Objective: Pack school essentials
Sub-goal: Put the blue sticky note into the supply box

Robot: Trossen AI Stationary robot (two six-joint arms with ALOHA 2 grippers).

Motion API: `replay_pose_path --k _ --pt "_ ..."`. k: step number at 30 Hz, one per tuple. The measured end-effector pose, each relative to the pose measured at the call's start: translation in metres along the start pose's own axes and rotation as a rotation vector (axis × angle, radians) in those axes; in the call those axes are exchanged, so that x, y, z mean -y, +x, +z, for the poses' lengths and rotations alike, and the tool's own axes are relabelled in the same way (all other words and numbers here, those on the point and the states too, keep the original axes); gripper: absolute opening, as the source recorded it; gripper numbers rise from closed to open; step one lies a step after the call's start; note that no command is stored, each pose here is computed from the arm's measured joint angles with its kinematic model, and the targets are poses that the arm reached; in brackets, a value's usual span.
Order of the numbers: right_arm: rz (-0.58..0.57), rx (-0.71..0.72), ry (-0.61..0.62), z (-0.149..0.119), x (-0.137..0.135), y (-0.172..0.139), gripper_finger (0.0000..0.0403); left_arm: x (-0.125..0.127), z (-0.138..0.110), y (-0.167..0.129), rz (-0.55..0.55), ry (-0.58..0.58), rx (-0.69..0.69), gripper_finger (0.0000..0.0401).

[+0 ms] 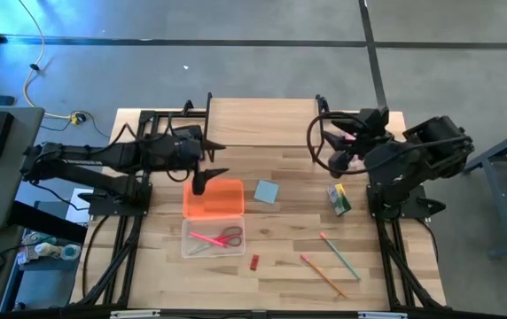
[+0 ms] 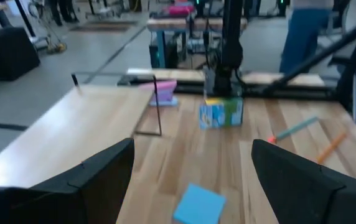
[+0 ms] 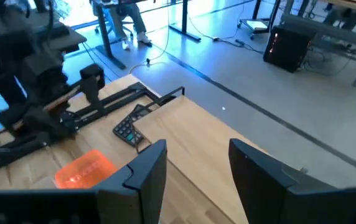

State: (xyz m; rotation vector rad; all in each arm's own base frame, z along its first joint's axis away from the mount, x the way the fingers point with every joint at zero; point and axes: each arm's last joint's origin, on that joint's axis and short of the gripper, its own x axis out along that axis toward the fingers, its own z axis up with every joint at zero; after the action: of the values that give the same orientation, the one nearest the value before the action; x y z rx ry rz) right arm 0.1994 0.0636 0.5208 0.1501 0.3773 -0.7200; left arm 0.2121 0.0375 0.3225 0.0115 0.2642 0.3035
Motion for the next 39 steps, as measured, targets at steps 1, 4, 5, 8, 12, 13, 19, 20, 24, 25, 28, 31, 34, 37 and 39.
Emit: replay_pose_path --k 1,4,5,8,12,13,19,20,24,25,28,31,34,37,39 --pt "0.005 -0.003 -0.011 0.0 0.0 0.0 0.0165 -0.002 0.001 0.0 0.003 -0.005 0.013 0.0314" --pt "0.024 -0.016 -0.065 -0.003 -0.003 -0.001 0.0165 -0.009 0.003 0.001 0.026 -0.015 0.031 0.0314" --pt "0.022 -0.022 -0.09 -0.005 -0.005 0.0 0.0165 -0.011 0.003 0.001 0.033 -0.018 0.033 0.0314" --pt "0.013 -0.047 -0.147 -0.018 -0.008 0.004 0.0165 -0.016 0.004 0.002 0.022 -0.025 0.044 0.0314" --pt "-0.012 -0.077 -0.134 -0.037 0.005 0.004 0.0165 -0.021 0.005 0.008 0.033 -0.031 0.038 0.0314" --pt "-0.018 -0.085 -0.118 -0.042 0.01 0.005 0.0165 -0.023 0.007 0.01 0.038 -0.031 0.034 0.0314" --pt "-0.029 -0.105 -0.01 -0.072 0.035 0.006 0.0165 -0.026 0.023 0.033 0.011 0.017 0.007 0.0314" --pt "-0.023 -0.107 0.001 -0.078 0.037 0.008 0.0165 -0.026 0.025 0.038 0.007 0.02 -0.002 0.0314" --pt "0.024 -0.125 0.041 -0.101 0.045 0.013 0.0165 -0.027 0.025 0.06 0.003 0.05 -0.089 0.0314" --pt "0.037 -0.13 0.053 -0.107 0.048 0.014 0.0165 -0.026 0.024 0.066 0.001 0.055 -0.117 0.0314" --pt "0.079 -0.133 0.094 -0.124 0.054 0.018 0.0165 -0.026 0.021 0.083 -0.004 0.057 -0.19 0.0314" --pt "0.13 -0.137 0.131 -0.141 0.06 0.021 0.0165 -0.026 0.02 0.097 -0.007 0.058 -0.235 0.0314" --pt "0.198 -0.131 0.15 -0.156 0.064 0.025 0.0165 -0.025 0.019 0.11 -0.011 0.058 -0.283 0.0314" --pt "0.29 -0.125 0.147 -0.171 0.067 0.029 0.0165 -0.024 0.017 0.121 -0.014 0.059 -0.325 0.0314" --pt "0.353 -0.112 0.143 -0.18 0.068 0.031 0.0165 -0.024 0.014 0.128 -0.016 0.059 -0.342 0.0314"
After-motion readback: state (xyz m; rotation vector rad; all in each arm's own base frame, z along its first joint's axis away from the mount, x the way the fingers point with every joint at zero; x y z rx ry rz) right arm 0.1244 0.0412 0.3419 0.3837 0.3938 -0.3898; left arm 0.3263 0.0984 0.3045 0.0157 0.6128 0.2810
